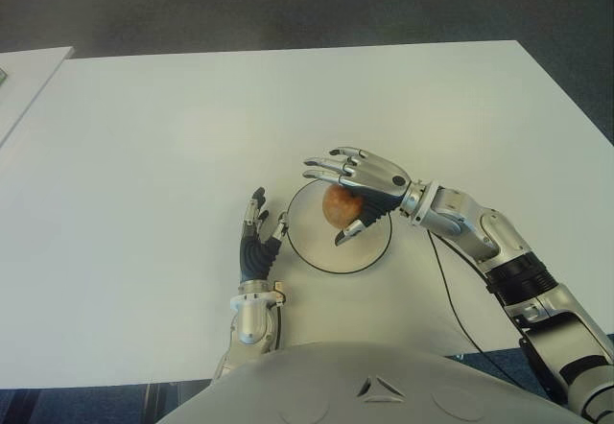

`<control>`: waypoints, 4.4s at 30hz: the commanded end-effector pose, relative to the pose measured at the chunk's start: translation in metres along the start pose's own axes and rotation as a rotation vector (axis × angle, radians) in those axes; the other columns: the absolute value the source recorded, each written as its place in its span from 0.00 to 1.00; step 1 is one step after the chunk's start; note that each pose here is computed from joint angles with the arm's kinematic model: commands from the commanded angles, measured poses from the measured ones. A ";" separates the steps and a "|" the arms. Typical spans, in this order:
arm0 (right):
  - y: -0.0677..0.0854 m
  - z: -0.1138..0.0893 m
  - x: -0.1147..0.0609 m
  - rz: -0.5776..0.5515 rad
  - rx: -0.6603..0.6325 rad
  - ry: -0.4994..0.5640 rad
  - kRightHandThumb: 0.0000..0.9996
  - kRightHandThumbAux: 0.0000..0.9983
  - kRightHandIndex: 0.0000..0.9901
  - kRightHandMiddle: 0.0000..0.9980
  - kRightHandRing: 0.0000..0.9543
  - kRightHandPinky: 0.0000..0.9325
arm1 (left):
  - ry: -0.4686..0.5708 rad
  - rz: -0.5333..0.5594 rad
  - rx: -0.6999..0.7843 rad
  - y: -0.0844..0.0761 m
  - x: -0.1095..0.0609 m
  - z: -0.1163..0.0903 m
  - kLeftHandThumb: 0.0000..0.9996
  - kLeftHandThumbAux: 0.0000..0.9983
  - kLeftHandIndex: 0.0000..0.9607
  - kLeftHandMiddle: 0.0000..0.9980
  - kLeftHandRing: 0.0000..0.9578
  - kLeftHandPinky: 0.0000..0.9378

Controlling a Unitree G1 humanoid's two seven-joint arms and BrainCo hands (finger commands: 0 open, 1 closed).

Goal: Put the apples into the plate.

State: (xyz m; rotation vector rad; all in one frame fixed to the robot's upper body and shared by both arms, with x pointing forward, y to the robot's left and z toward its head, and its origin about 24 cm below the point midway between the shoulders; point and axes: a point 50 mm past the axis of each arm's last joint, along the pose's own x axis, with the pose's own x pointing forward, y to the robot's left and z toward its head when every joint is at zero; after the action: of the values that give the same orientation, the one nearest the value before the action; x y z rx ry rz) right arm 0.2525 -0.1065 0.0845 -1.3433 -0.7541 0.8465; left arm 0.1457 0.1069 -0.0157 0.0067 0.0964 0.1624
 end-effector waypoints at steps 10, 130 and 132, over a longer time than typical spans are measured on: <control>-0.002 -0.001 0.008 -0.008 -0.016 -0.016 0.03 0.32 0.00 0.00 0.00 0.00 | 0.029 0.016 -0.070 -0.008 0.000 0.005 0.00 0.64 0.06 0.04 0.01 0.01; 0.012 -0.031 0.019 -0.021 1.240 0.103 0.04 0.34 0.00 0.00 0.00 0.00 | 0.053 0.031 -0.121 -0.011 0.003 0.012 0.00 0.59 0.09 0.05 0.00 0.00; 0.012 -0.032 0.019 -0.010 1.303 0.096 0.03 0.34 0.00 0.00 0.00 0.00 | 0.052 0.031 -0.115 -0.011 0.002 0.012 0.00 0.59 0.09 0.05 0.00 0.00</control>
State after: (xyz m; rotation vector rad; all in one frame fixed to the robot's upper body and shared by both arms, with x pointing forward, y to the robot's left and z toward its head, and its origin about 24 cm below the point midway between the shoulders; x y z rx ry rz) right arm 0.2881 -0.1046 0.0712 -0.3685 -0.1076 0.9450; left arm 0.1454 0.1078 -0.0068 -0.0570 0.1251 0.1716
